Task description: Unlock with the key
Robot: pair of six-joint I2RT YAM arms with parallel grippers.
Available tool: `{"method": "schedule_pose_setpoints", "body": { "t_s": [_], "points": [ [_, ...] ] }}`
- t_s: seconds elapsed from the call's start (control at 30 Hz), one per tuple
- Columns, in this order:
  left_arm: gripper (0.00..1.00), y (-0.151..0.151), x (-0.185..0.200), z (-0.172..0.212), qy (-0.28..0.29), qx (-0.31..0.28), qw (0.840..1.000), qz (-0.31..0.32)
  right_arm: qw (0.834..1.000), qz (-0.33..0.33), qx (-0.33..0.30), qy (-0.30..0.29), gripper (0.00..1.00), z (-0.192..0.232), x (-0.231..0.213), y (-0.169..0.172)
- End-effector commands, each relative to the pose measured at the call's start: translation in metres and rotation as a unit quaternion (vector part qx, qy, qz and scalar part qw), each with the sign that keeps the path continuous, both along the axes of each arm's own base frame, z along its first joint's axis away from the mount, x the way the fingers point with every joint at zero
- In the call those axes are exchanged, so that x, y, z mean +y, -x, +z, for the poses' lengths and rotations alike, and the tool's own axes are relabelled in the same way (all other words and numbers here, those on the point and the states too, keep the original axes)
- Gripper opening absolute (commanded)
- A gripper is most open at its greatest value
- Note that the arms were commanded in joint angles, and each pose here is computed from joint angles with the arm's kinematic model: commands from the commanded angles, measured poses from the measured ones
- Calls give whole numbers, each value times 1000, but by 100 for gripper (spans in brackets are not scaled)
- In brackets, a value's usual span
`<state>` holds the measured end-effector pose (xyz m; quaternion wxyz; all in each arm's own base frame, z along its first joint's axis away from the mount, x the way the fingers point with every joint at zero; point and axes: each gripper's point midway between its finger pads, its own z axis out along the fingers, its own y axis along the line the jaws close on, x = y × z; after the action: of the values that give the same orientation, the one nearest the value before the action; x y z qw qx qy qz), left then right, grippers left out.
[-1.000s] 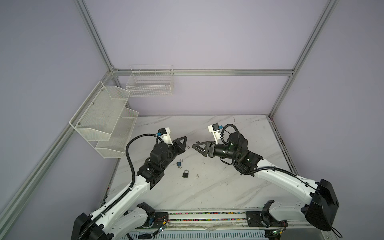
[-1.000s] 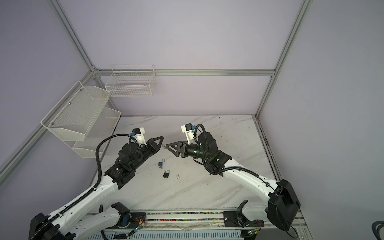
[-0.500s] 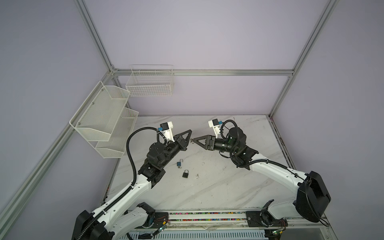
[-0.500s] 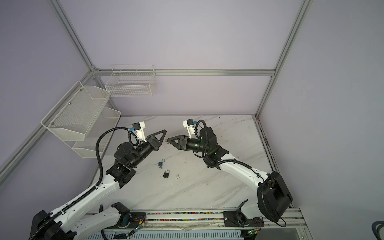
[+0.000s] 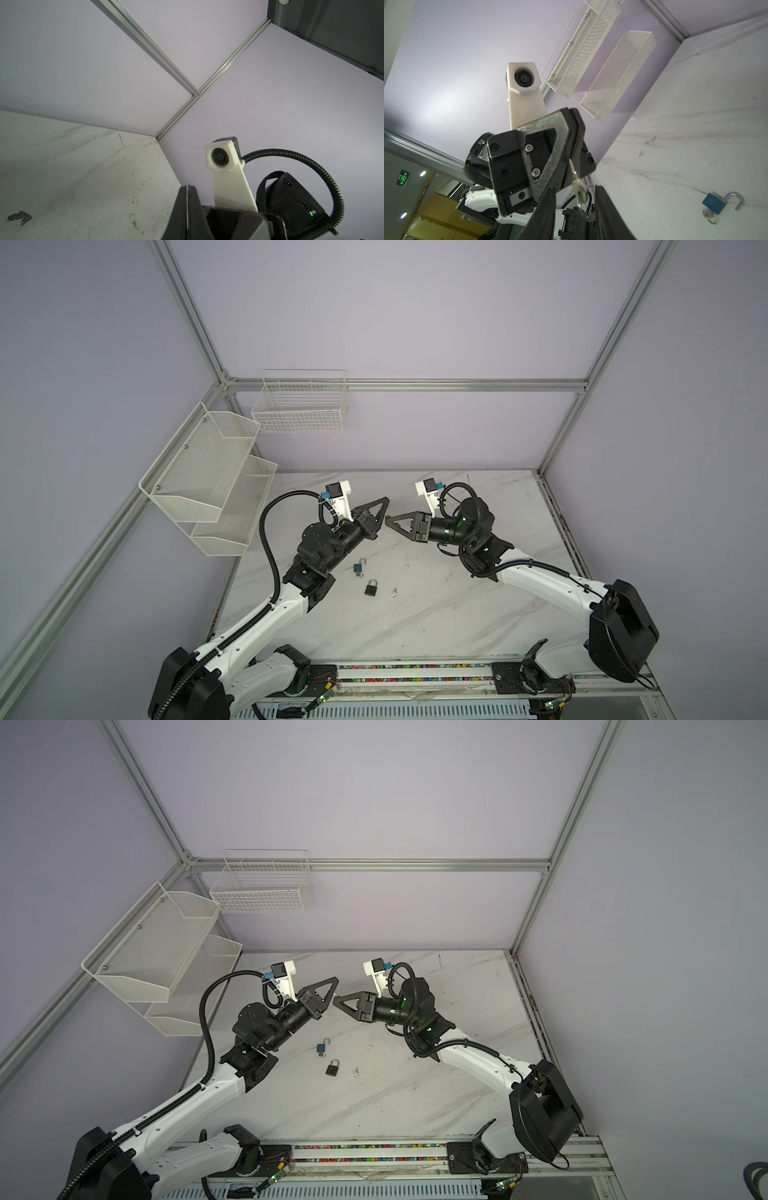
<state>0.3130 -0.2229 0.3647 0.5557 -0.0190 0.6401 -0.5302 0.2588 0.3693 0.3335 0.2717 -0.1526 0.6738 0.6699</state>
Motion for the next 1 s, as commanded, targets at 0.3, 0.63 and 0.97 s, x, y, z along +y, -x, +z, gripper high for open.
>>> {"method": "schedule_pose_setpoints", "body": {
  "t_s": [0.3, 0.63, 0.97],
  "points": [
    [0, 8, 0, 36, 35, -50, 998, -17, 999, 10, -1, -30, 20, 5, -2, -1],
    [0, 10, -2, 39, 40, -57, 997, -26, 999, 9, -1, -39, 16, 8, -4, -2],
    [0, 10, -4, 40, 40, -58, 997, -30, 999, 9, -4, -40, 9, 10, -6, -2]
  ]
}}
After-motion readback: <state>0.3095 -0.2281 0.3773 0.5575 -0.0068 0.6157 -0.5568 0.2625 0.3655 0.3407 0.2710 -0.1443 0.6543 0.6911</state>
